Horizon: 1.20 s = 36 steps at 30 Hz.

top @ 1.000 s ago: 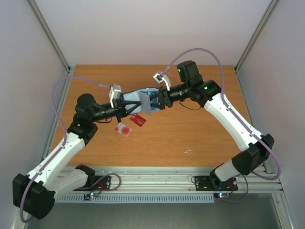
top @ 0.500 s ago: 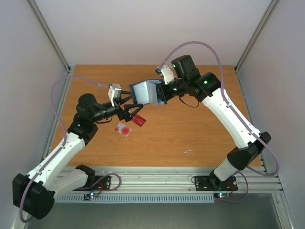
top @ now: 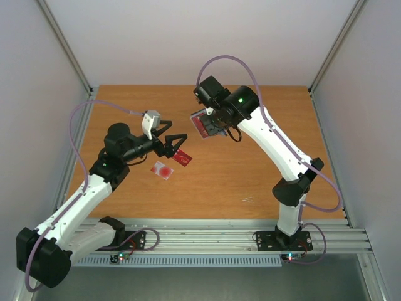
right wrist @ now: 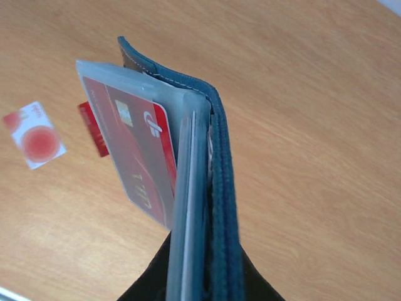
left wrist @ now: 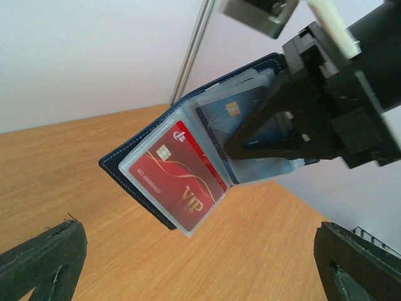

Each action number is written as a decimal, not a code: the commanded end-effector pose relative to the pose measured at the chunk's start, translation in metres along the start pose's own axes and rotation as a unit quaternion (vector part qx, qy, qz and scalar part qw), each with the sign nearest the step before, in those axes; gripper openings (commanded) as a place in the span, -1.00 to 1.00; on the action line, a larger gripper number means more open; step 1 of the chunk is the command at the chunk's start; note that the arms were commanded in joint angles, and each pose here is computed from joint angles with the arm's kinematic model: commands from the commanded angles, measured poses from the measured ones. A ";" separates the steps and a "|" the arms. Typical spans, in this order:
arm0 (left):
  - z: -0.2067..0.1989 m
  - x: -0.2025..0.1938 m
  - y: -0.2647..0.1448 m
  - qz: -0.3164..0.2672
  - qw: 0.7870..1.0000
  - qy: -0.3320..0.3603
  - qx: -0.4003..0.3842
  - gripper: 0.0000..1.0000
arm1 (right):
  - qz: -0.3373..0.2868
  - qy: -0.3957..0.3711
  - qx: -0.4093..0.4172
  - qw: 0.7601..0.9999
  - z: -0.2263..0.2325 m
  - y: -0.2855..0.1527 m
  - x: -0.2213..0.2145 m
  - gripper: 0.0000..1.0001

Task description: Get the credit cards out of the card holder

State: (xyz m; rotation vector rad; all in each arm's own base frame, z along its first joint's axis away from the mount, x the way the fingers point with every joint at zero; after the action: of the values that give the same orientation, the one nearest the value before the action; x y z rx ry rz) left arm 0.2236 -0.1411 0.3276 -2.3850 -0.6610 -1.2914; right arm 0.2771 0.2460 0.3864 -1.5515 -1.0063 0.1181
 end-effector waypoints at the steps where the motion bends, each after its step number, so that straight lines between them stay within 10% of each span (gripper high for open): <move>1: 0.000 0.003 0.000 -0.009 1.000 0.004 0.013 0.99 | -0.062 -0.022 0.083 0.994 0.005 -0.028 0.000 -0.98; 10: 0.010 -0.001 -0.010 -0.015 0.999 -0.034 0.025 0.99 | -0.175 -0.084 0.302 0.933 0.010 -0.066 -0.012 -0.98; 28: -0.031 0.021 -0.030 0.022 0.979 -0.015 -0.203 0.75 | -0.243 -0.108 0.397 0.878 -0.003 -0.085 -0.023 -0.98; 31: -0.033 0.021 -0.031 0.029 0.977 -0.011 -0.213 0.44 | -0.247 -0.105 0.400 0.876 -0.005 -0.085 -0.021 -0.98; 36: -0.033 0.025 -0.031 0.017 0.980 -0.017 -0.200 -0.86 | -0.257 -0.110 0.406 0.870 -0.005 -0.089 -0.020 -0.97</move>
State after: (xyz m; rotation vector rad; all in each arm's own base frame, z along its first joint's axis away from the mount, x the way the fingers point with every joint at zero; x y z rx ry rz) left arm 0.2021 -0.1283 0.3494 -2.7403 -0.3864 -1.3621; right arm 0.2263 0.2228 0.4374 -0.5520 -1.2238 0.3310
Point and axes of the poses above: each gripper's point midway between its finger pads, its own y axis out along the fingers, its own z axis along the line the jaws close on, x = y × z, the point moved 10 cm from there along -y, back along the fingers, and after that the axes turned 12 degrees about -y, right-handed, at the moved point
